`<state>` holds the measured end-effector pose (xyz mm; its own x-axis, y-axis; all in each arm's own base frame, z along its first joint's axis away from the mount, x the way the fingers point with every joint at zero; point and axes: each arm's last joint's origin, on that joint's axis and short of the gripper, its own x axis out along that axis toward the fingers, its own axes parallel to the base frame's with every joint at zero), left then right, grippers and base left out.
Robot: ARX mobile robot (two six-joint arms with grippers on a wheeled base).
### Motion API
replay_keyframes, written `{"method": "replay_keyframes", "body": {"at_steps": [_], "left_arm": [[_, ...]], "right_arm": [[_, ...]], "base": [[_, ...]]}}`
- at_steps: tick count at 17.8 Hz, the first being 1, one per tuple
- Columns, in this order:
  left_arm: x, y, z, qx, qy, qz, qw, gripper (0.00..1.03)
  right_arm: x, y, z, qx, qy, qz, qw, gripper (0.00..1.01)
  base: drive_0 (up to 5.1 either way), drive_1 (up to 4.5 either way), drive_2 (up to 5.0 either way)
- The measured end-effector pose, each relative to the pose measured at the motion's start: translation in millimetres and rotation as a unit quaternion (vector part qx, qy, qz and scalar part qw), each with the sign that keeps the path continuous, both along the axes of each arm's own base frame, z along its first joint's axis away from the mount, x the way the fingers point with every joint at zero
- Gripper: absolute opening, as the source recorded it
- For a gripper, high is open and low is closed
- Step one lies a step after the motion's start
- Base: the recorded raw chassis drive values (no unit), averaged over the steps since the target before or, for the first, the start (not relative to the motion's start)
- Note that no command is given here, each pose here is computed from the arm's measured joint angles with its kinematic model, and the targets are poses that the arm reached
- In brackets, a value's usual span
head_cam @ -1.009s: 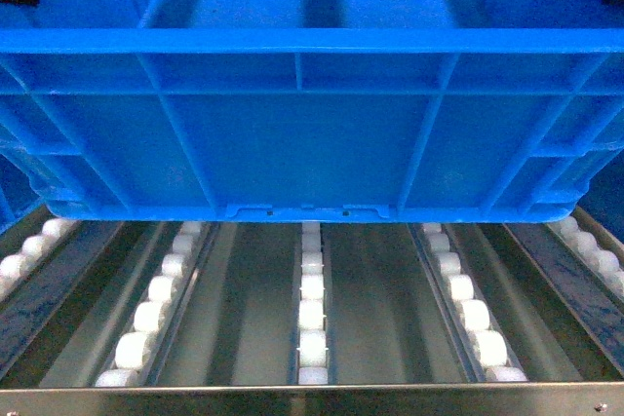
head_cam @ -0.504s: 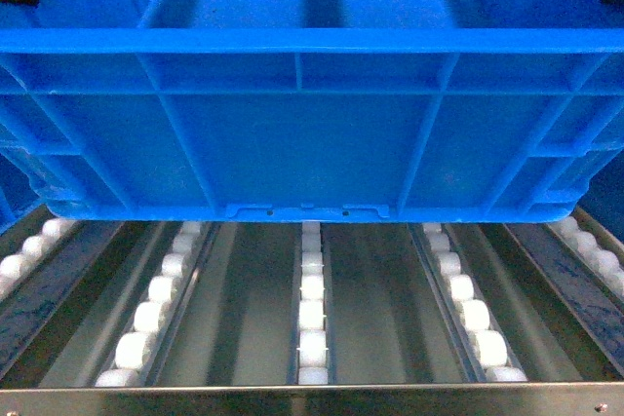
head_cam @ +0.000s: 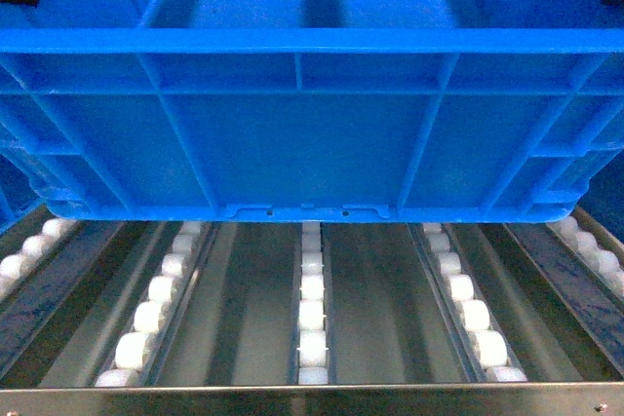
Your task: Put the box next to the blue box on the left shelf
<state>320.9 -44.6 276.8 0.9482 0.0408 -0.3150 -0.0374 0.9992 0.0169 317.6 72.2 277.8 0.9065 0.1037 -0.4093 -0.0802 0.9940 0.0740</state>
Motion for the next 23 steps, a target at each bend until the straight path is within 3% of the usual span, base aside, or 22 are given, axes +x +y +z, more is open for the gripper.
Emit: {"method": "replay_keyframes", "body": {"at_steps": [7,9,11,12,14,16,18,20,23], "left_arm": [[0.0,0.0,0.0,0.000,0.000,0.000,1.0000,0.19],[0.0,-0.6,-5.9,0.003,-0.064,0.004,0.9979,0.19],[2.2,-1.2,0.7,0.002,-0.073,0.000,0.9973,0.19],[2.6,-1.4,0.5,0.004,-0.056,-0.003,0.9984,0.19],[10.3,-3.2,-10.7,0.010,0.009,-0.012,0.9998,0.19],[22.1,-5.3,-34.4,0.017,0.085,-0.015,0.9961,0.19],[28.9,-6.3,-52.2,0.022,0.133,-0.013,0.9908,0.19],[33.8,-6.9,-54.6,0.028,0.152,-0.011,0.9880,0.19],[33.7,-7.3,-56.6,0.017,0.186,-0.010,0.9823,0.19]], "right_arm": [[0.0,0.0,0.0,0.000,0.000,0.000,1.0000,0.07],[-0.9,4.2,-4.9,-0.024,-0.075,-0.032,0.9963,0.07],[-1.8,5.5,8.7,-0.027,-0.073,-0.035,0.9964,0.07],[-1.3,5.3,12.1,-0.025,-0.046,-0.027,0.9982,0.07],[7.7,1.4,-1.0,-0.021,0.021,-0.016,0.9994,0.07],[21.3,-1.4,-25.8,-0.013,0.090,-0.009,0.9958,0.07],[31.5,-1.2,-46.7,-0.010,0.136,-0.004,0.9906,0.07],[39.4,-1.1,-56.6,-0.006,0.156,-0.003,0.9878,0.07],[41.7,-0.9,-55.8,-0.010,0.169,-0.003,0.9856,0.07]], "base": [[0.0,0.00,0.0],[0.0,0.00,0.0],[0.0,0.00,0.0],[0.0,0.00,0.0],[0.0,0.00,0.0],[0.0,0.00,0.0],[0.0,0.00,0.0],[0.0,0.00,0.0],[0.0,0.00,0.0]]}}
